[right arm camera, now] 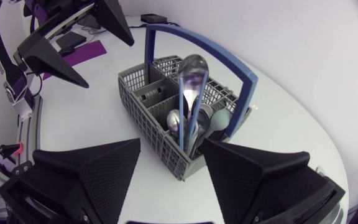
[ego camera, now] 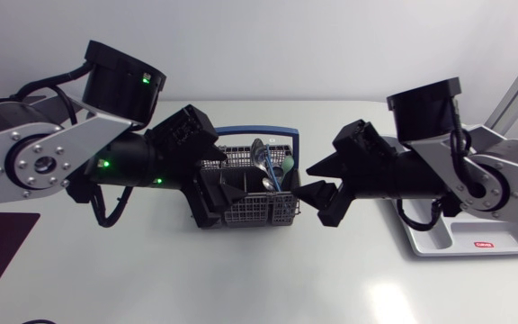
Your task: Sort the cutlery from the basket into the organizer compartments.
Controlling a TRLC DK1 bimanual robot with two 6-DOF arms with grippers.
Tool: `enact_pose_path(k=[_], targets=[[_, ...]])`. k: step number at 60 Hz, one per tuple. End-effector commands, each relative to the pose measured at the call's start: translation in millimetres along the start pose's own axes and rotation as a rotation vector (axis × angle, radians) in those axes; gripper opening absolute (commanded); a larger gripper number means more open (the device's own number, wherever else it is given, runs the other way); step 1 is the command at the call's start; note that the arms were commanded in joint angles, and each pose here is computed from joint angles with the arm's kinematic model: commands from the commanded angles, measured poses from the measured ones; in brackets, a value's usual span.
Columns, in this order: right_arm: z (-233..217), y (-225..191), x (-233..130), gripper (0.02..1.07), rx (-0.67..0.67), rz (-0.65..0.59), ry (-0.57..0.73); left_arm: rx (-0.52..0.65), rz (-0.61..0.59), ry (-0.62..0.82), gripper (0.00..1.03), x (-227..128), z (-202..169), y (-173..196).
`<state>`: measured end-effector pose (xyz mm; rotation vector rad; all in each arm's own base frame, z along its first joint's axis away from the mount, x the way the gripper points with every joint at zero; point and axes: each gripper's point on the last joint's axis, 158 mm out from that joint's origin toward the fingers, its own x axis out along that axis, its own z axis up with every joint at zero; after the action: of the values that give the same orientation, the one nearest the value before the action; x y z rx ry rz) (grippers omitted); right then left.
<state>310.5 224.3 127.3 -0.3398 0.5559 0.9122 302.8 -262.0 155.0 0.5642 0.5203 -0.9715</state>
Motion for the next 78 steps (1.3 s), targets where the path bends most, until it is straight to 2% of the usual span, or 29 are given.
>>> enact_pose_path(k=[1, 4, 10, 13, 46, 78], targets=[[2.1, 6.7, 11.0, 0.74, -0.003, 0.014, -0.002, 0.024, -0.002, 0.019, 0.99, -0.2, -13.2, -3.0], [4.1, 7.9, 14.1, 0.71, -0.014, 0.011, -0.014, 0.024, -0.001, 0.02, 0.99, -0.8, -14.9, -2.3], [8.7, 5.4, 21.6, 0.47, -0.03, 0.007, -0.036, 0.02, 0.003, 0.024, 0.99, -1.6, -18.7, -0.4], [7.6, 4.3, 26.7, 0.44, -0.03, 0.015, -0.028, 0.02, 0.006, 0.026, 0.99, -1.3, -20.7, 0.7], [19.5, -0.7, 46.2, 0.44, -0.04, 0.035, -0.035, 0.023, 0.019, 0.006, 0.99, -14.3, -45.4, 32.5], [28.1, 5.9, 61.0, 0.44, -0.073, 0.013, -0.033, 0.042, 0.036, -0.034, 0.99, -19.2, -66.1, 38.5]])
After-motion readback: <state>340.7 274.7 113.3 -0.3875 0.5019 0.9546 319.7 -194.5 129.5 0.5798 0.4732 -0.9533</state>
